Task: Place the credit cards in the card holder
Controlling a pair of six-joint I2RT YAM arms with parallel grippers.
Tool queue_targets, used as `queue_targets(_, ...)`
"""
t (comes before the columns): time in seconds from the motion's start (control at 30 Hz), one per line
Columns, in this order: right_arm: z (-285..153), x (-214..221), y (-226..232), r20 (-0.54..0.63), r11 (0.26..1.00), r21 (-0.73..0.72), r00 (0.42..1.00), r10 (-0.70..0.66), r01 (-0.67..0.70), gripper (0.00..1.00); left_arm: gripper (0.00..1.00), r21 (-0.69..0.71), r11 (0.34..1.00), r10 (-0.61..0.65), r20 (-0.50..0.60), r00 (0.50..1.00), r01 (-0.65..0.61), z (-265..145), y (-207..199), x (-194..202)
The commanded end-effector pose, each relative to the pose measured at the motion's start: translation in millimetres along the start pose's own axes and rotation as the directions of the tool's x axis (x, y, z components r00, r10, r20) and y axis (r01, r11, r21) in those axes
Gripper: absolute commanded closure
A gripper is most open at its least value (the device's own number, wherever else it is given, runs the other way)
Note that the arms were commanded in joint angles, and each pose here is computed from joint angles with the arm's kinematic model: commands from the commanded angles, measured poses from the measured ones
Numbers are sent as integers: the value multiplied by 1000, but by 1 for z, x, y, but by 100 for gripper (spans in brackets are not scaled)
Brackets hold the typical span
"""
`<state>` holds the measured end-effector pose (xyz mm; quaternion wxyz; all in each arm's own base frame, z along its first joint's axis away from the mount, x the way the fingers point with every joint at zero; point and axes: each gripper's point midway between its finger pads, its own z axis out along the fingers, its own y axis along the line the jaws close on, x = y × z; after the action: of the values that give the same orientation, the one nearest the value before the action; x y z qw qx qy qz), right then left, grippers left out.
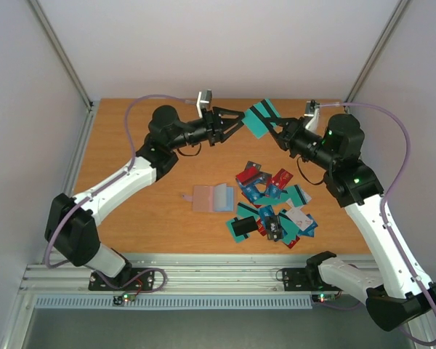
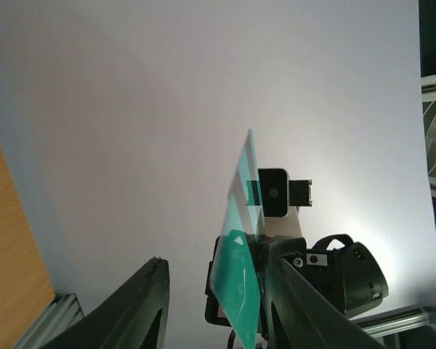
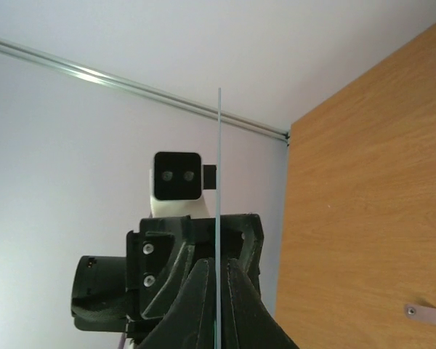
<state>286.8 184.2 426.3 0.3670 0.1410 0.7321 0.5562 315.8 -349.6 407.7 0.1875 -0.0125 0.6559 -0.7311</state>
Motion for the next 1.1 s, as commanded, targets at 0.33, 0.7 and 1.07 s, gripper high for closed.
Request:
queue_targets(0.33, 5, 4, 2, -23, 999, -34, 1000, -8, 7, 99, 100, 136, 991, 14, -5, 1000, -13, 13, -20, -9)
queue_targets(0.7, -24, 9, -89, 1, 907, 418, 999, -52, 47, 86, 100, -42, 999, -26, -3, 1000, 26, -6, 23, 5)
queue_targets(1.07, -47, 82, -222, -197, 714, 698, 973, 120, 54, 6, 100, -379, 923, 2, -171, 985, -68, -36, 133, 40)
